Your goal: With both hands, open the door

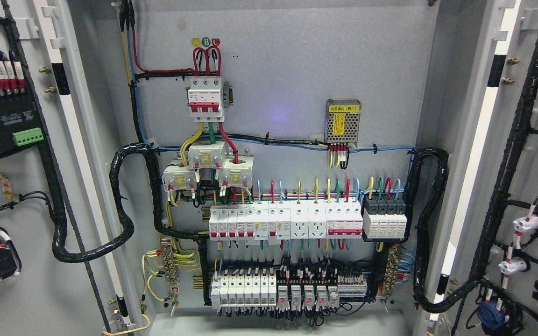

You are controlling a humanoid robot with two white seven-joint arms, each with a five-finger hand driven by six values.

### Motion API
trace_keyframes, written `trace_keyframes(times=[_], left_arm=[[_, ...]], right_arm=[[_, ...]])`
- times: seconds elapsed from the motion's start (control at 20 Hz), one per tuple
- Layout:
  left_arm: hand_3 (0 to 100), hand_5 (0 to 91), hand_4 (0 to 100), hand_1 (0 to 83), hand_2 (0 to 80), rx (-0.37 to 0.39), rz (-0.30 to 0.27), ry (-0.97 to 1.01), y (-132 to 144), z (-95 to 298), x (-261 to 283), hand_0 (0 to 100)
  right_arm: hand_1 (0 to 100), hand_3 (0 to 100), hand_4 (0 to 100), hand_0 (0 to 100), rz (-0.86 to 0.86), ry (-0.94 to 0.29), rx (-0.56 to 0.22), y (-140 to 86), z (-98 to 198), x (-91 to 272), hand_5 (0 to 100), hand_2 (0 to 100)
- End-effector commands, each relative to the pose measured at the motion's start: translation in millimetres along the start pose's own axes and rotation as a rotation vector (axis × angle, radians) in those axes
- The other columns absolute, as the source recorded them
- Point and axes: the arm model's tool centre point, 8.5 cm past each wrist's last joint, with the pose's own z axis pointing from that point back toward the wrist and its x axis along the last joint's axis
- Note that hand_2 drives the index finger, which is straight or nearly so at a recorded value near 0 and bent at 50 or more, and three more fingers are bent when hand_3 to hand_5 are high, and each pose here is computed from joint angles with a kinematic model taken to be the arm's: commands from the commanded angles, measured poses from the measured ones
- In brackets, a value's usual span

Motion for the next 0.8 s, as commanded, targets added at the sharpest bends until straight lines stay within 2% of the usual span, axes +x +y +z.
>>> trace_keyframes(times=[0.0,0.2,0.3,0.4,0.6,0.75], left_arm=[[0,0.0,0,0.0,0.0,0.166,-0.031,0.49,30.1,92.2,-146.9,0],[0,0.0,0,0.0,0.0,0.241,-0.081,0.646,58.8,123.0,-179.1,0],[0,0.0,0,0.0,0.0,0.265,-0.101,0.69,68.3,131.9,-186.2,0],[0,0.0,0,0.0,0.0,0.284,-0.118,0.733,76.1,141.9,-192.2,0],[0,0.0,0,0.0,0.0,0.335,-0.163,0.857,91.6,166.6,-207.8,0],[0,0.0,0,0.0,0.0,0.391,-0.203,0.948,107.1,172.2,-213.6,0]], right_arm=[[0,0,0,19,-0.143,0.457,-0.086,47.5,79.6,-130.2,0,0],[0,0,0,19,-0.126,0.57,-0.109,42.0,102.9,-148.8,0,0],[0,0,0,19,-0.164,0.607,-0.123,59.2,106.0,-158.7,0,0],[0,0,0,19,-0.174,0.659,-0.162,51.2,111.7,-165.9,0,0],[0,0,0,19,-0.174,0.765,-0.186,43.2,120.4,-175.9,0,0],[0,0,0,19,-0.201,0.881,-0.2,45.1,136.1,-184.3,0,0]])
